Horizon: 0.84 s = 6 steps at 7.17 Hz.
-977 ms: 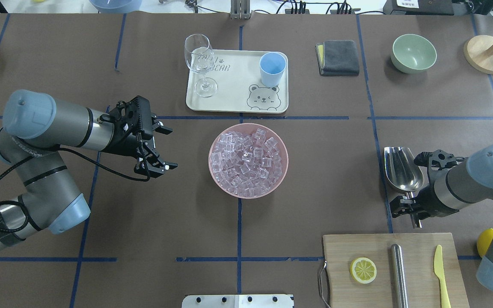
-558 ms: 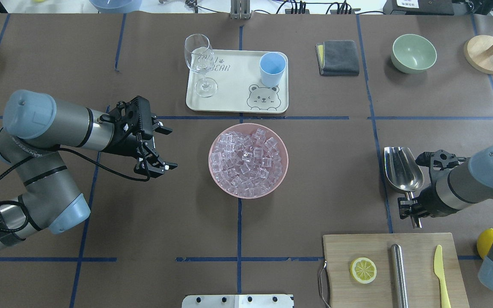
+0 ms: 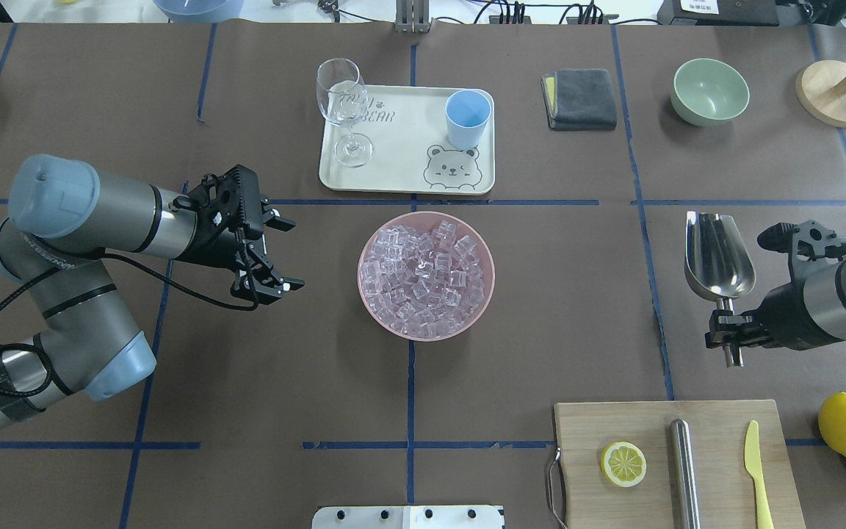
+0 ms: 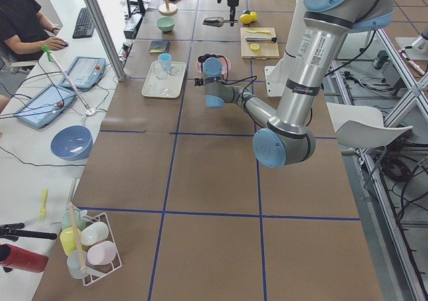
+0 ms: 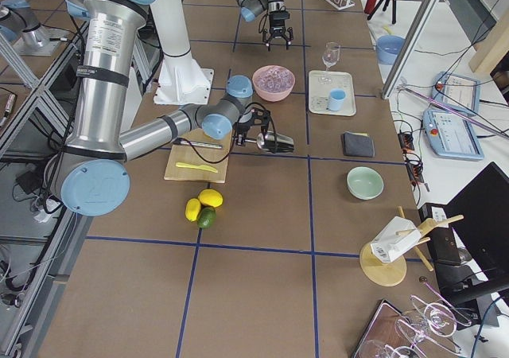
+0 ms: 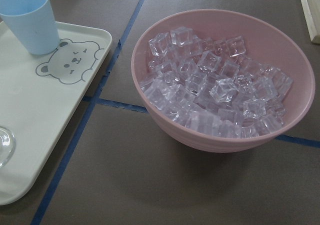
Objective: Put ice in cup with scoop
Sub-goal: 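Lift the scoop with the right gripper and carry it toward the bowl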
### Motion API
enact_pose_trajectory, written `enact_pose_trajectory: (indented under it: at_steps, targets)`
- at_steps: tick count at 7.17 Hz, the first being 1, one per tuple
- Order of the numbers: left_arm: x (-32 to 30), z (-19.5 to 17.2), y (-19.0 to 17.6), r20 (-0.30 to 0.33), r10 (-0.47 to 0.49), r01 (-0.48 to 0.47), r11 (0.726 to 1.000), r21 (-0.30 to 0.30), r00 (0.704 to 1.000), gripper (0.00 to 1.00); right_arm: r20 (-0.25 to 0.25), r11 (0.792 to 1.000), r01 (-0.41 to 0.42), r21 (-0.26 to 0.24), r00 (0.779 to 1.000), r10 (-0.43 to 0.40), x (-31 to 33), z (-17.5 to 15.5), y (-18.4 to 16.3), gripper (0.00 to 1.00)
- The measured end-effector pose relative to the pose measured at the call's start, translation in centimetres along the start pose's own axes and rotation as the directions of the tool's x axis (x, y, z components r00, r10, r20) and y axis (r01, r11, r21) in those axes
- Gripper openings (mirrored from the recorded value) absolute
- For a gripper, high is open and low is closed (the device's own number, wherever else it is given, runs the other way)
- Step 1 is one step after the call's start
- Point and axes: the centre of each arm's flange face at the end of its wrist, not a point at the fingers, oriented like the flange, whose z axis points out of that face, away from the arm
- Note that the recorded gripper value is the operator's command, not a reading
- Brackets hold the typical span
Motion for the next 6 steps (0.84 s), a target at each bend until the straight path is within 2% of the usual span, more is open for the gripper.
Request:
enact_pose_trajectory:
  at_steps: [2,3,4,5,6]
  targets:
    - [0.0,-0.1,0.0,0.0,0.0,0.0,1.0,0.0,1.0,1.0,0.04,0.999,-0.009,0.054,0.999,0.007,0.0,-3.3,-1.3,0.0]
    - [0.0,-0.1,0.0,0.0,-0.001,0.001,1.0,0.001,1.0,1.0,0.053,0.996,0.043,0.075,0.997,-0.047,-0.2,-4.5,-1.5,0.0]
    - [0.0,-0.1,-0.1,0.0,0.0,0.0,1.0,0.001,1.0,1.0,0.054,0.983,0.15,0.104,0.986,-0.156,-0.3,-5.7,-1.8,0.0]
    - [0.0,-0.1,-0.1,0.0,0.0,0.0,1.0,0.001,1.0,1.0,0.044,0.953,0.267,0.142,0.96,-0.276,-0.1,-7.1,-2.3,0.0]
    - [0.0,-0.1,-0.1,0.0,0.0,0.0,1.0,0.001,1.0,1.0,0.027,0.921,0.347,0.178,0.934,-0.357,0.2,-8.4,-2.9,0.0]
